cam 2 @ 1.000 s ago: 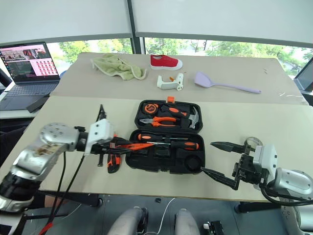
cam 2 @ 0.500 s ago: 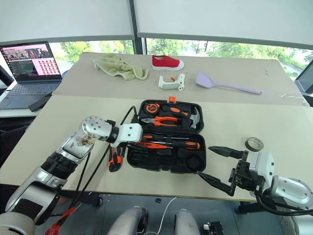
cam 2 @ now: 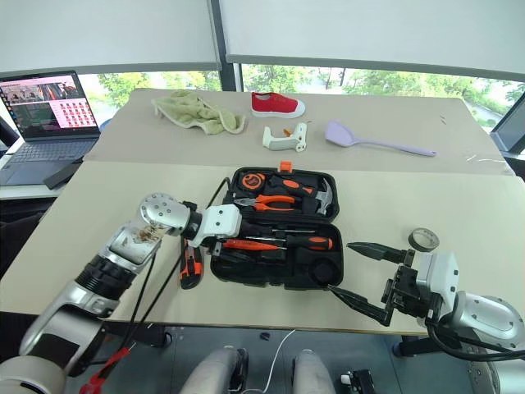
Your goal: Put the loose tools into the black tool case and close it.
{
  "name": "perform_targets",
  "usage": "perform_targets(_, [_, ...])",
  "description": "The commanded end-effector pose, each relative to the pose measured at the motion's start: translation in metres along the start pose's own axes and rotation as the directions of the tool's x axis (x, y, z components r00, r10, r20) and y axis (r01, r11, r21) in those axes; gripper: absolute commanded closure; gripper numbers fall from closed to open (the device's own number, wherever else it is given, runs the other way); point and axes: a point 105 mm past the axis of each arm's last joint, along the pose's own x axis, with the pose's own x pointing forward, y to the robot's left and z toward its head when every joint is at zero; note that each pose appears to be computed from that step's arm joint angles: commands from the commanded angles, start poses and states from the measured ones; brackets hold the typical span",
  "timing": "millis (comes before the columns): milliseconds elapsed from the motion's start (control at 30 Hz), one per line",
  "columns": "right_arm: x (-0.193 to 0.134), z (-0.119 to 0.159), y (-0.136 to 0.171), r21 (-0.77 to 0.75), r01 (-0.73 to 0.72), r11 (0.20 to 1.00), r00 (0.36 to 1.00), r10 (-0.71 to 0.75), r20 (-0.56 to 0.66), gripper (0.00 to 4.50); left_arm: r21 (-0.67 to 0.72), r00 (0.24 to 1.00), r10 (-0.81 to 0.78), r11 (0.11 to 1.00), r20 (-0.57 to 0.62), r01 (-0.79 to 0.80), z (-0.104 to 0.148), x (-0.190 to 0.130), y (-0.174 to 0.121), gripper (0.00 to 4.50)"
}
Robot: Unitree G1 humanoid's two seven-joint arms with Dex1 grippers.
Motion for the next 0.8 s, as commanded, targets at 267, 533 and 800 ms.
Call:
perform_targets(267, [0.0,0.001,-0.002,-0.011,0.015,1.0,1.0,-0.015,0.007,0.0,-0.087,0.982,0.166,0.983,0.086,-0.159,-0.004,-0.019,0.016,2.72])
perform_targets(533, [-0.002,0.001,0.0,-0.011,0.026,1.0,1.0,-0.026,0.003,0.0,-0.116,0.994,0.113,0.987,0.006,-0.112,-0.029,-0.001,-0.005,4.46])
perform_targets(800, [-0.002,0.0,0.0,-0.009,0.032,0.999,0.999,-0.032,-0.001,0.0,-0.144,0.991,0.111,0.982,-0.071,-0.12,-0.047,0.006,-0.013,4.46])
